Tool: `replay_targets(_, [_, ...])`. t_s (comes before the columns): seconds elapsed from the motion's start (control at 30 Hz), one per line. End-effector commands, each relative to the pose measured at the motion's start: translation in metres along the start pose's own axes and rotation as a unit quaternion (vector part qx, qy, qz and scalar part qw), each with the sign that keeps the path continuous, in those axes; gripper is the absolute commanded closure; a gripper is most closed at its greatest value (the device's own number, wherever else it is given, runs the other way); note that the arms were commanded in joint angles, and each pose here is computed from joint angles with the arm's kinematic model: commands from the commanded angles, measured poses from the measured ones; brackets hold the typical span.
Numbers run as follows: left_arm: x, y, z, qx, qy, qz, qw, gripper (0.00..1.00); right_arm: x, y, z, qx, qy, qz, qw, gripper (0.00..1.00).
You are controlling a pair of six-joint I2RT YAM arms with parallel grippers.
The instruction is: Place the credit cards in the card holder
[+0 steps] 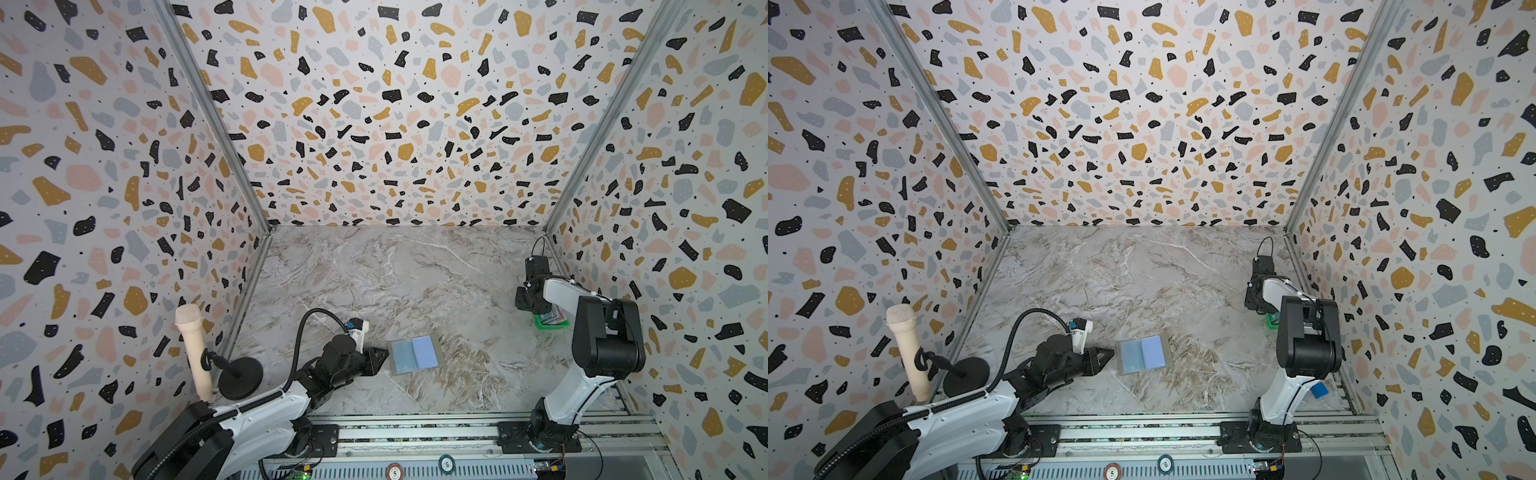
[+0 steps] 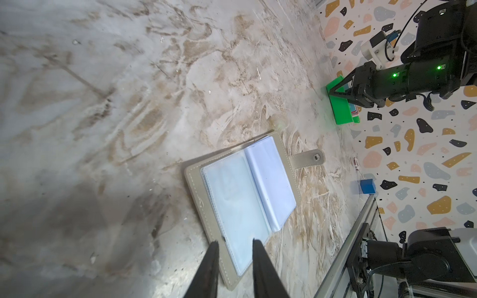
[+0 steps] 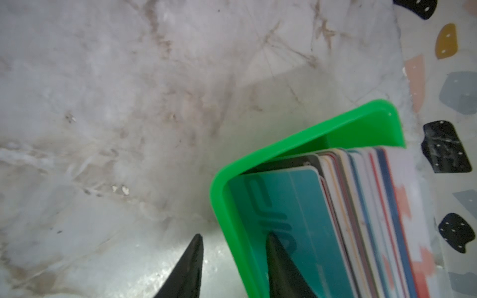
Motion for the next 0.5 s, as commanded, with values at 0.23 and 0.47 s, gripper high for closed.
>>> replay_targets(0.23, [0.002,-0.007,0.000,-0.026,0.002,-0.009,1.000,0.74,0.009,0.037,0.006,0.024,0.009,0.039,0.999,0.93])
replay_targets(0.47, [0.011,-0.020,-0.001,-0.050,-0.009,-0.008,0.999,0.74,0.030,0.118,0.035,0.088,-0.040,0.084,0.992,1.00])
Point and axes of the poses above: each gripper's point midway between its finger pads, its own z axis back along the fingers, its own y axis along the line the jaws close on, x = y × z, the point moved 8 cm from there along z, back along the fingers, and after that the axes turned 10 degrees about z, right-handed, at the moved point
